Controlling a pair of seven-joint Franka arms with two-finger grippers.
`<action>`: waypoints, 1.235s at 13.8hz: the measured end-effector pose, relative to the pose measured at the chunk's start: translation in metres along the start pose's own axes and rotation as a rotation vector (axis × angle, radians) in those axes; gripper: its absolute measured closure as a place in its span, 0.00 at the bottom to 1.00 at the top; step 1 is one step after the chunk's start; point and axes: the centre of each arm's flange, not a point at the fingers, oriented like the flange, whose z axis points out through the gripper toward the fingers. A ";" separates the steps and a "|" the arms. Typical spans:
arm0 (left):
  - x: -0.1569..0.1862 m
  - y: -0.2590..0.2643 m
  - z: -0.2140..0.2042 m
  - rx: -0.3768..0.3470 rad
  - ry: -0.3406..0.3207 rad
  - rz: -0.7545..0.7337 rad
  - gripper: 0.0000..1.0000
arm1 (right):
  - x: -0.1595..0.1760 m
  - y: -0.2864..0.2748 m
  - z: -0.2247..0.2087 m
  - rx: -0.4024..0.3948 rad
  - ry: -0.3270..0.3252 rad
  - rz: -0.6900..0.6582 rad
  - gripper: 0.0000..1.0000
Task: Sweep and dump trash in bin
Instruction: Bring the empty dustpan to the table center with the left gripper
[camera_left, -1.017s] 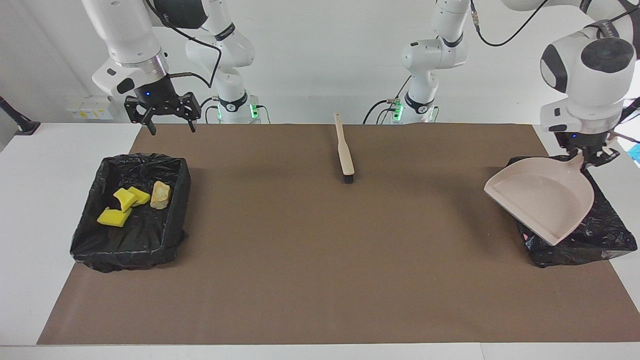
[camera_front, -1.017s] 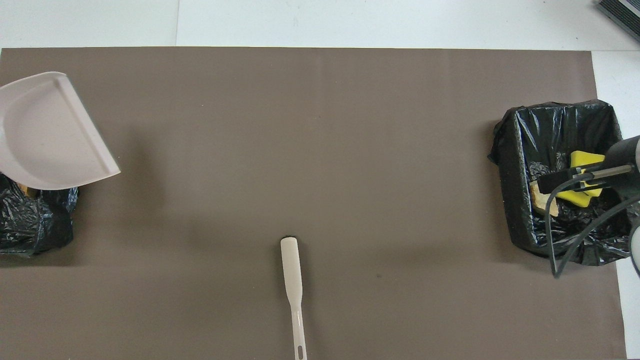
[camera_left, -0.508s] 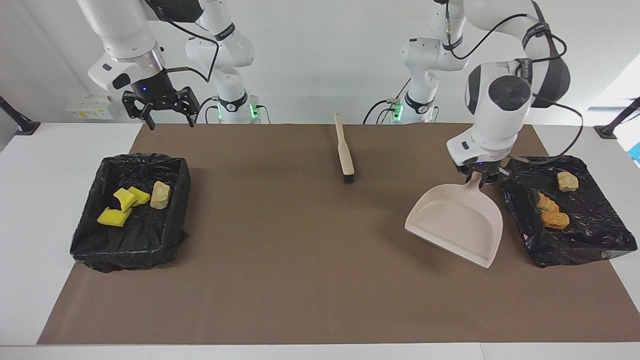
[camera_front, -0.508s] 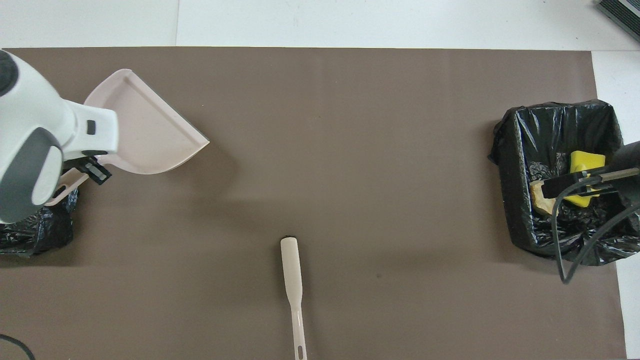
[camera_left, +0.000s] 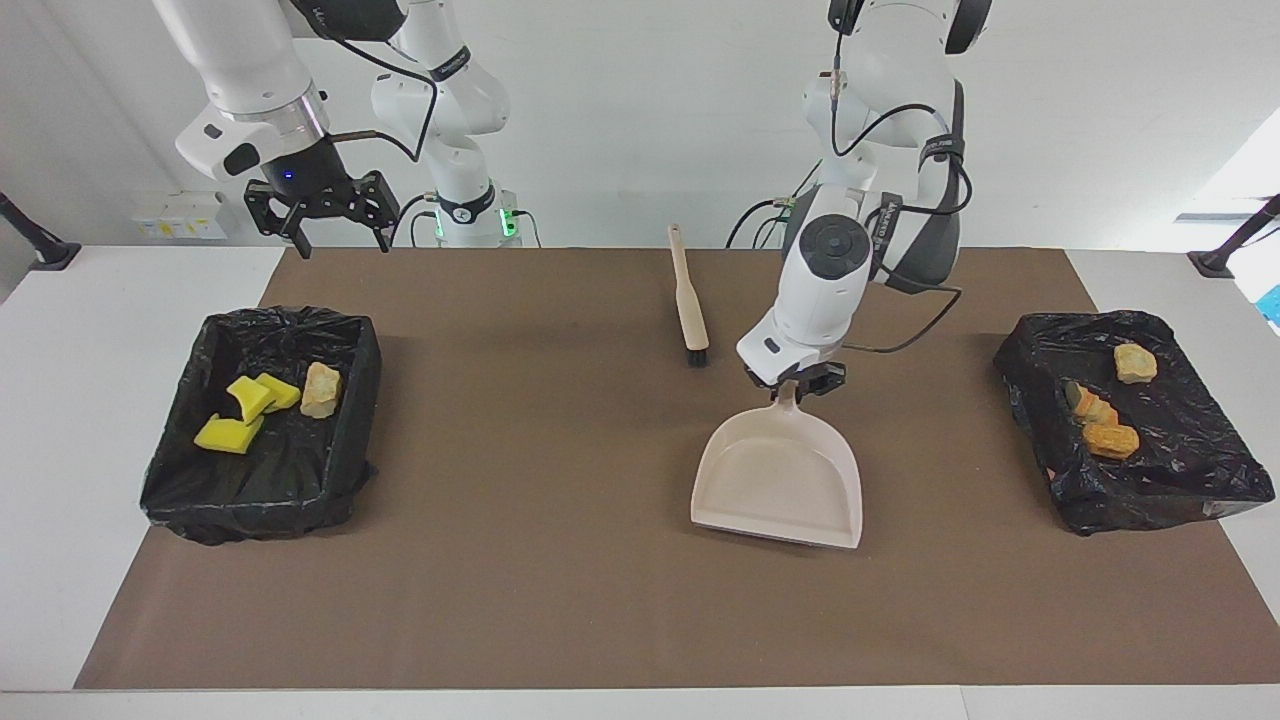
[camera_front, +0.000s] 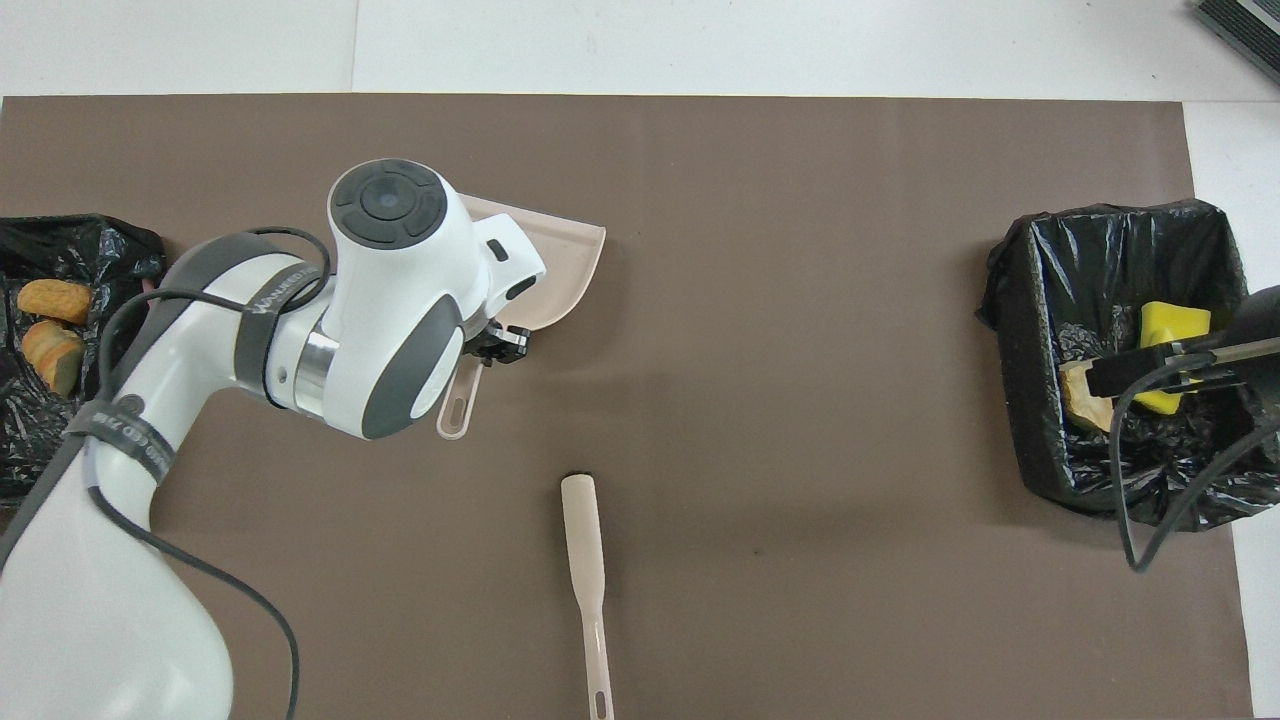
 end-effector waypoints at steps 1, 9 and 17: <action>0.003 0.015 0.002 -0.015 0.007 -0.019 0.67 | 0.000 0.001 0.000 0.000 0.000 0.001 0.00; 0.033 0.084 0.039 -0.068 0.005 -0.176 0.67 | 0.000 0.001 0.002 0.001 -0.004 0.035 0.00; 0.023 0.068 -0.002 -0.081 0.036 -0.204 0.01 | 0.000 0.001 0.002 0.001 -0.004 0.035 0.00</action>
